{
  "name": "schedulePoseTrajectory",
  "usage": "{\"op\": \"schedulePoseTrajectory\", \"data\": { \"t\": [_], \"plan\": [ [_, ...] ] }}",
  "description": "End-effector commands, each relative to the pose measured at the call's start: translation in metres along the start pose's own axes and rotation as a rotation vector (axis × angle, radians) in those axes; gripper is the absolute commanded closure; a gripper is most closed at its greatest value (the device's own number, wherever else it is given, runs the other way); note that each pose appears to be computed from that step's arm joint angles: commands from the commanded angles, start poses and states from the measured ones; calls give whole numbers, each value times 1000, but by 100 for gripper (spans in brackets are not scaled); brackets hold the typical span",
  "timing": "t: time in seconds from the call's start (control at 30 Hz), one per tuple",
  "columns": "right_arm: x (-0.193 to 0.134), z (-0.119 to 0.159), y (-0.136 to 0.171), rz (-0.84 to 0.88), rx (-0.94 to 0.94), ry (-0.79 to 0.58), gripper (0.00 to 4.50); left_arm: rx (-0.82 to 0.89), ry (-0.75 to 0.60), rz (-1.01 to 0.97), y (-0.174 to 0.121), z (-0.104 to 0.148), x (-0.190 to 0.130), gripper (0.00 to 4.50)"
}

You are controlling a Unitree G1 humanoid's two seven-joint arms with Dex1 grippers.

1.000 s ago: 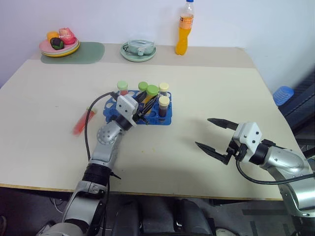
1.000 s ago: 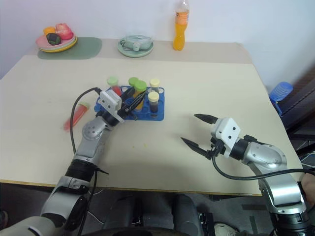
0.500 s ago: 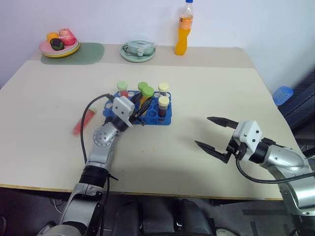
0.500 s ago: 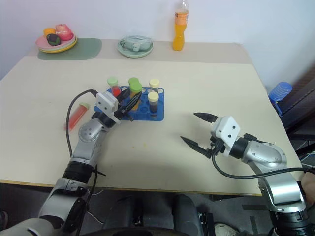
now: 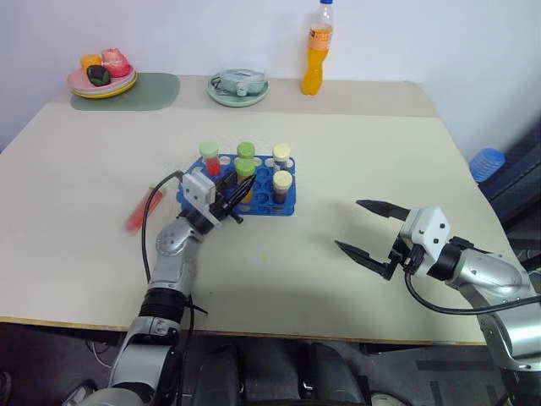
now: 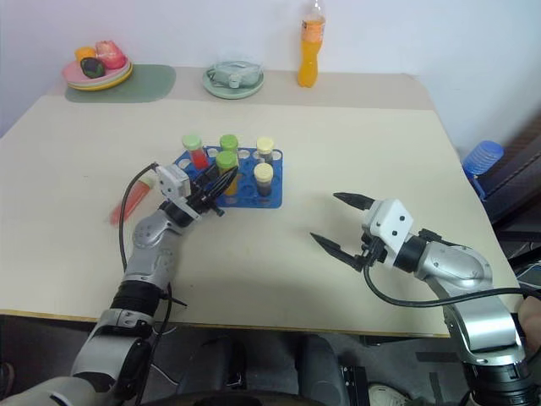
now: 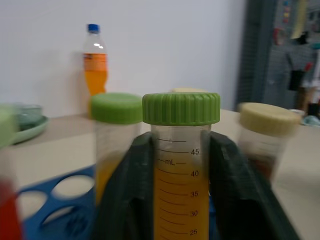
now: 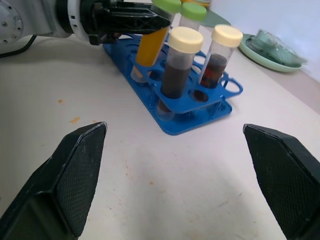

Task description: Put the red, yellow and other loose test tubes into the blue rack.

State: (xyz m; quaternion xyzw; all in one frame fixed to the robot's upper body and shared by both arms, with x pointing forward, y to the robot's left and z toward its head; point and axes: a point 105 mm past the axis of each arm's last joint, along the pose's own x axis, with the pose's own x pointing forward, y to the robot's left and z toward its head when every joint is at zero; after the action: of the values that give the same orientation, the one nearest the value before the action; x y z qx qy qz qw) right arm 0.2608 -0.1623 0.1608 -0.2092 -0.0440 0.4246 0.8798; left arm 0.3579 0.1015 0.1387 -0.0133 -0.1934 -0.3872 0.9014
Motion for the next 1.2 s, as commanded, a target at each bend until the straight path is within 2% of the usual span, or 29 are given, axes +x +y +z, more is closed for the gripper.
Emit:
{"op": "schedulePoseTrajectory", "data": {
  "t": [0.03,0.1,0.13,0.4,0.57,0.7,0.83,0.9,0.97,1.07,1.2],
  "plan": [
    [-2,14,-1,-7,-48,-31,0,-8,-5,6,-3,3,2,123],
    [-2,14,-2,-6,-48,-30,0,15,5,21,-2,3,3,18],
    [-2,14,-2,-7,-47,-31,0,37,3,26,-2,5,2,8],
    [5,13,-2,7,-38,-49,0,144,-73,27,1,41,-7,8],
    [11,11,-4,23,-33,-61,0,96,-145,135,31,80,-14,8],
    [16,11,-4,44,-31,-76,0,34,-121,294,67,102,-27,8],
    [22,10,-3,74,-24,-91,0,54,126,535,113,103,-51,8],
    [26,9,-2,86,-24,-96,0,44,239,560,126,102,-63,8],
    [30,9,-3,95,-25,-106,0,29,444,555,138,97,-80,8],
    [33,9,-3,104,-26,-115,0,5,758,551,145,89,-102,8],
    [36,8,-2,109,-25,-123,0,-46,958,482,146,94,-108,8]
  ]
}}
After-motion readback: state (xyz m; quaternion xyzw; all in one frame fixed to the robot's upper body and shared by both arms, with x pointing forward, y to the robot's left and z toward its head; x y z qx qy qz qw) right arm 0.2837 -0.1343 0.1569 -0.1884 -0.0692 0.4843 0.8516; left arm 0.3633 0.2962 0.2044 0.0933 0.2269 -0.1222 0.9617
